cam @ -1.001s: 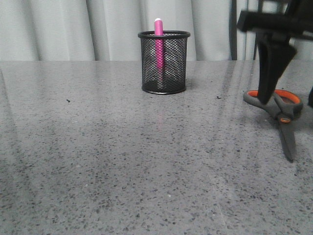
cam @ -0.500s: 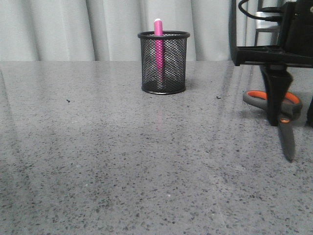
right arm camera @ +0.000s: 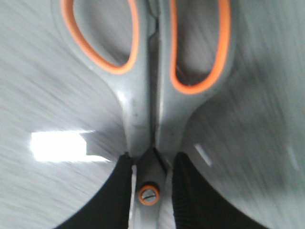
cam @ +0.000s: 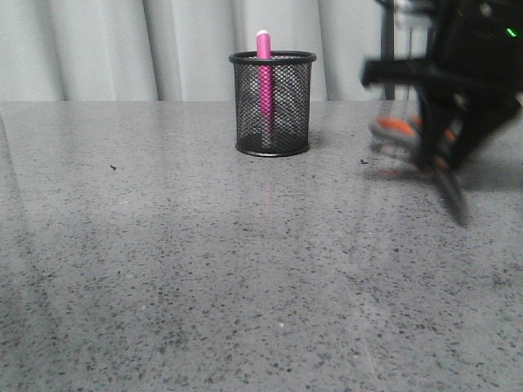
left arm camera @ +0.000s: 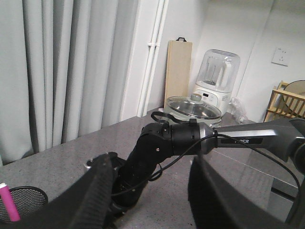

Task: Put pen and scissors into bin
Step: 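Lift the scissors with the right gripper and carry them above the cup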

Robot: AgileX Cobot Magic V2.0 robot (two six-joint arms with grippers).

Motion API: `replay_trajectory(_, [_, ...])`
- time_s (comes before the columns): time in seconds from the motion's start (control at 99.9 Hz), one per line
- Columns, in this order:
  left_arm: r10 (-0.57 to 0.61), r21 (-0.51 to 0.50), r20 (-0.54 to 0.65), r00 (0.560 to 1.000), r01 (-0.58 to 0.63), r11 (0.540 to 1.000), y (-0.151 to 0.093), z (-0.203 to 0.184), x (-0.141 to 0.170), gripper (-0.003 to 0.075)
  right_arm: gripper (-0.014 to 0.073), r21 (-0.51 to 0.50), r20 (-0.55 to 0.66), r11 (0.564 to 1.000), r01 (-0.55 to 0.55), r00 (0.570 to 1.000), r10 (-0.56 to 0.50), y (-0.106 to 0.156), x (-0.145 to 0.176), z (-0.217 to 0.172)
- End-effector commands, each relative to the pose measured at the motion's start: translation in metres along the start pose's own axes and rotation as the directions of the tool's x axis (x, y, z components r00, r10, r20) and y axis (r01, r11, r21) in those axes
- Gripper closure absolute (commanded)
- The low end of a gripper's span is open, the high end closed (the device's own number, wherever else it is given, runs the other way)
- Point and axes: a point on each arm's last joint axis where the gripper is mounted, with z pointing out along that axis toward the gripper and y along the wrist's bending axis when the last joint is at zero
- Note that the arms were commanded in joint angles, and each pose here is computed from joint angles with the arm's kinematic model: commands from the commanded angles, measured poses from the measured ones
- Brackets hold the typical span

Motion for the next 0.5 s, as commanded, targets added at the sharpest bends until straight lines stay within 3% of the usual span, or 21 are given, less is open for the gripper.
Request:
replay_trajectory(0.0, [-0.026,0.005,0.093,0.995,0.025,1.000,-0.005,-0.009,-0.013,0.0389,0.0664,-0.112,0.353,0.987,0.114,0.933,-0.068,0.020,-0.026,-0.072])
replay_trajectory(0.13, [-0.019,0.006,0.113,0.993,0.019,1.000,-0.007,-0.016,-0.016,0.0389,0.0664,-0.168,0.640,0.948,0.271,0.762,-0.105,0.048,-0.043,-0.137])
replay_trajectory(0.21, [-0.018,0.006,0.118,0.993,0.017,1.000,-0.008,-0.017,-0.016,0.0409,0.0664,-0.150,0.784,0.918,0.368,0.609,-0.117,0.062,-0.053,-0.162])
replay_trajectory(0.3, [-0.018,0.007,0.117,0.993,0.017,1.000,-0.008,-0.017,-0.016,0.0498,0.0664,-0.096,0.881,0.892,0.441,0.455,-0.130,0.074,-0.061,-0.168])
replay_trajectory(0.37, [-0.018,0.008,0.115,0.993,0.017,1.000,-0.008,-0.017,-0.016,0.0602,0.0664,-0.074,0.902,0.887,0.456,0.410,-0.135,0.079,-0.069,-0.159])
replay_trajectory(0.45, [-0.006,0.007,0.114,0.993,0.005,1.000,-0.009,-0.020,-0.016,0.0733,0.0664,-0.068,0.898,0.886,0.458,0.415,-0.146,0.085,-0.077,-0.138])
replay_trajectory(0.49, [-0.003,0.007,0.114,0.993,0.002,1.000,-0.010,-0.021,-0.016,0.0738,0.0664,-0.068,0.896,0.886,0.458,0.419,-0.148,0.087,-0.079,-0.127])
